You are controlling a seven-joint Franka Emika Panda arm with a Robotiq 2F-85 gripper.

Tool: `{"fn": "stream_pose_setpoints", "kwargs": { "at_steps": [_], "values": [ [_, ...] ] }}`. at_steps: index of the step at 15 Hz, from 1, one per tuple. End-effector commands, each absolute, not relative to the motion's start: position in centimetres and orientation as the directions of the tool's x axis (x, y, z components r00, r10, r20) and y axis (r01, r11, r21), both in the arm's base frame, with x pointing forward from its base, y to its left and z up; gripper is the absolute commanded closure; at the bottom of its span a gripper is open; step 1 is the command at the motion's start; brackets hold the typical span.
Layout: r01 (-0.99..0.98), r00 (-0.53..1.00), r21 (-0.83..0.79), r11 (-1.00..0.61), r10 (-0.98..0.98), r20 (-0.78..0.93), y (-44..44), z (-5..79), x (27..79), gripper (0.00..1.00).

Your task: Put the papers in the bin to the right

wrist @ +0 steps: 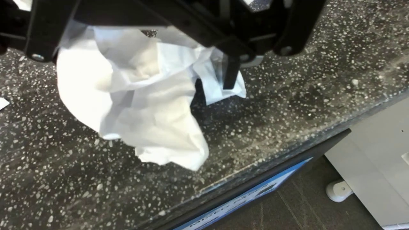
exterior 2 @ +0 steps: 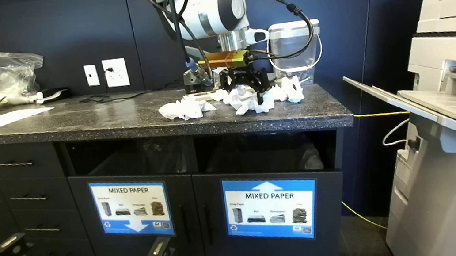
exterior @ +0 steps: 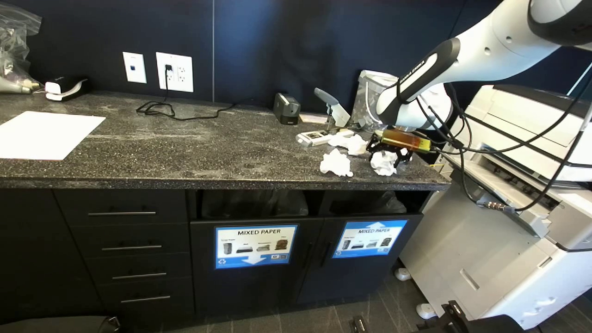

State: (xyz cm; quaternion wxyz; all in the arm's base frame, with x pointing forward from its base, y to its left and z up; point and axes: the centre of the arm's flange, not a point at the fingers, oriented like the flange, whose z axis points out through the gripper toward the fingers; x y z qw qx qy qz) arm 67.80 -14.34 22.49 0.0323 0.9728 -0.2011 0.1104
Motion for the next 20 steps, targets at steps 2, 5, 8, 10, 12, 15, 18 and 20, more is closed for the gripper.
{"fn": "stream_pose_setpoints", "kwargs": {
  "at_steps": [2,5,8,10,12,15,18,20],
  "values": [
    [-0.418,0.887,0.013,-0.908,-0.405,0.223,-14.8,22.7,69.2,0.25],
    [-0.418,0.889,0.014,-0.908,-0.405,0.215,-14.9,22.7,69.2,0.42],
    [-0.419,0.890,0.015,-0.908,-0.407,0.207,-14.9,22.6,69.2,0.65],
    [-0.418,0.891,0.018,-0.908,-0.406,0.202,-14.8,22.6,69.1,0.79],
    [-0.416,0.893,0.021,-0.909,-0.404,0.198,-14.7,22.6,69.1,0.82],
    [-0.402,0.907,0.037,-0.915,-0.392,0.153,-14.5,22.5,68.5,0.84],
    [-0.379,0.922,0.047,-0.924,-0.372,0.107,-14.3,22.8,67.3,0.82],
    [-0.351,0.935,0.047,-0.935,-0.347,0.068,-14.1,23.0,65.6,0.81]
  ]
}}
